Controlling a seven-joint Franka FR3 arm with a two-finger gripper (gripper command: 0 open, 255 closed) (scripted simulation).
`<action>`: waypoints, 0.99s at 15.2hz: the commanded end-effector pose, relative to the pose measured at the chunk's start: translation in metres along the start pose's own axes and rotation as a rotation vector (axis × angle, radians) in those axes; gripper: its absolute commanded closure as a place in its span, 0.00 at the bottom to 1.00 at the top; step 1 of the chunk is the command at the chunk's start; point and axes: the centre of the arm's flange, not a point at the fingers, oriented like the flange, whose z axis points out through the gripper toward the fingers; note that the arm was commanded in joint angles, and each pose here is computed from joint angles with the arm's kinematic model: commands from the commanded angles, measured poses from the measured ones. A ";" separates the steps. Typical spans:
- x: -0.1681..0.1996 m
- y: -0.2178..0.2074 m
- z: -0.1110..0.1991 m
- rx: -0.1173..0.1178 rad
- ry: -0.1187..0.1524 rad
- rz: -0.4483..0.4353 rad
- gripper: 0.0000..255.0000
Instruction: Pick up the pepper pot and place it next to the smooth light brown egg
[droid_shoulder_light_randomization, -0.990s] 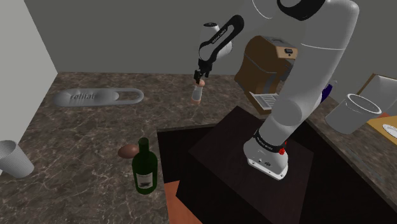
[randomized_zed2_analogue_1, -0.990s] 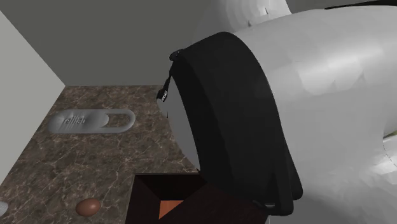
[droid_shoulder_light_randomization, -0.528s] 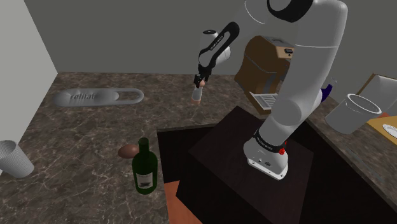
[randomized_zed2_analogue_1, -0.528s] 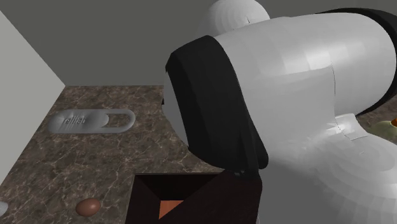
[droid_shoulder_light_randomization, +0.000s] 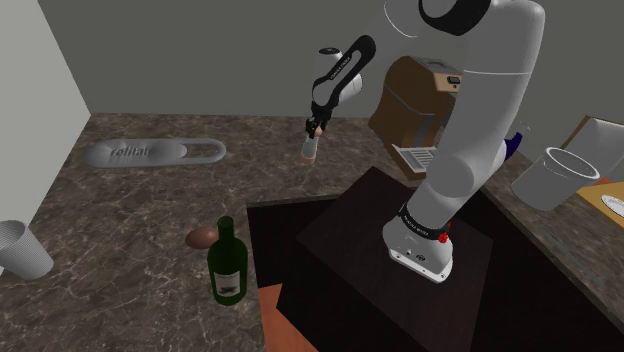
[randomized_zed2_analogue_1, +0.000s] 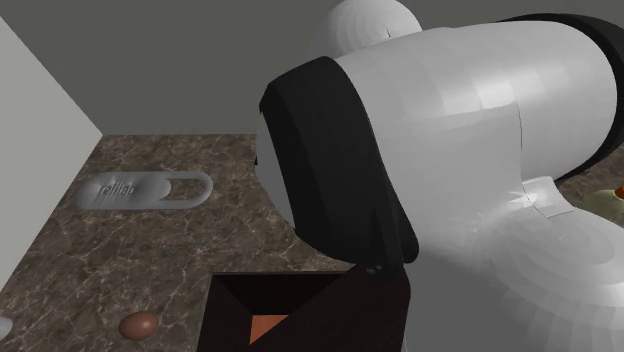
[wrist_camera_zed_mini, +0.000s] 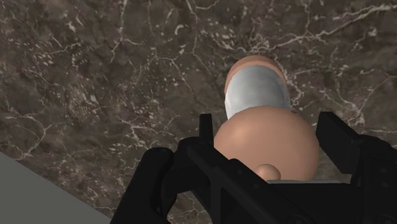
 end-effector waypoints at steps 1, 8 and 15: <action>0.000 0.000 0.001 0.000 -0.001 0.000 1.00; 0.000 0.000 0.001 0.000 -0.001 0.000 1.00; 0.000 0.005 -0.031 0.000 -0.001 0.000 1.00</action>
